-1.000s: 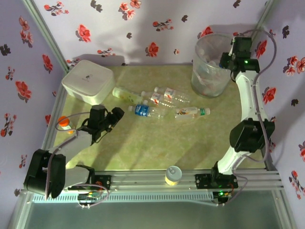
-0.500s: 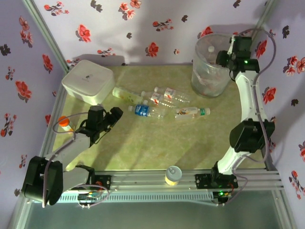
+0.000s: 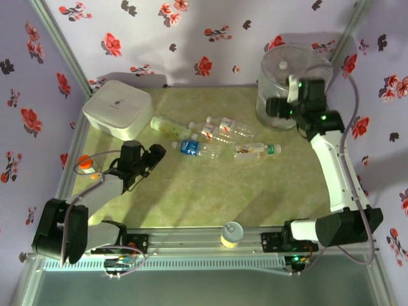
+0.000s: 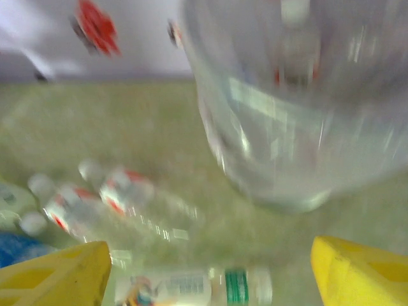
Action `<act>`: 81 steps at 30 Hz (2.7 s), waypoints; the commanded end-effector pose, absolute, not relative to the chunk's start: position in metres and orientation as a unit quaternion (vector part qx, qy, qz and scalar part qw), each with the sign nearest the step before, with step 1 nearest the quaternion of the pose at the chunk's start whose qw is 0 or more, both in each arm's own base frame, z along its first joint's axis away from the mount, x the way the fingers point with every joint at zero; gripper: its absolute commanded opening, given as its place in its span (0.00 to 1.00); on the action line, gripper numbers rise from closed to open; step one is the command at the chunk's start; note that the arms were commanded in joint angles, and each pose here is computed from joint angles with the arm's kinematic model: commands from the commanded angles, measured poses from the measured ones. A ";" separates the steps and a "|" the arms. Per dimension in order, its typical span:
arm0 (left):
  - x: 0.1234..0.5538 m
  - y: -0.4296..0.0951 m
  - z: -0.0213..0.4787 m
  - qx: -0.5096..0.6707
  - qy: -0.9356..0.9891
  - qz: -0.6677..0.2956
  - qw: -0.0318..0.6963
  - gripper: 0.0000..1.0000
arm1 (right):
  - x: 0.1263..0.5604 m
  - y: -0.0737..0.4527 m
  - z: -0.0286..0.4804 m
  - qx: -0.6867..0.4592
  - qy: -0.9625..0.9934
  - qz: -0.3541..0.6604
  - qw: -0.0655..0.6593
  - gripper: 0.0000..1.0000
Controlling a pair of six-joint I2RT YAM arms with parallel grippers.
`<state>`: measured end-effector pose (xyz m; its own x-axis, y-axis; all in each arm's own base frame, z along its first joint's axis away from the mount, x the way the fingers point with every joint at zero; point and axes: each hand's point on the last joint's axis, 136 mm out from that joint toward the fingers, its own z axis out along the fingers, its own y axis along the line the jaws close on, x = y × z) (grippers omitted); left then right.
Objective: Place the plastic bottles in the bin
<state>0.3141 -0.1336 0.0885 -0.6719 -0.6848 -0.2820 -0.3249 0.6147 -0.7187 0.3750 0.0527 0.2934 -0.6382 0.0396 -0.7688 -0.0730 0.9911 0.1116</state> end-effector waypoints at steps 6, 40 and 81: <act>0.323 -0.140 0.093 -0.280 0.854 -0.335 0.282 0.83 | 0.354 0.034 0.212 0.280 0.823 0.186 0.458 0.83; 0.326 -0.143 0.081 -0.287 0.856 -0.336 0.269 0.83 | 0.404 0.030 0.049 0.553 0.758 0.220 0.268 0.78; 0.339 -0.159 0.092 -0.273 0.855 -0.349 0.269 0.84 | 0.373 0.009 0.478 0.202 0.639 0.155 0.726 0.20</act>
<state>0.3331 -0.1496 0.0768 -0.7013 -0.6648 -0.2574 -0.3240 0.6189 -0.7156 0.3667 0.0164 0.4249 -0.0183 0.6384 -0.7695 0.0729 0.7684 0.6358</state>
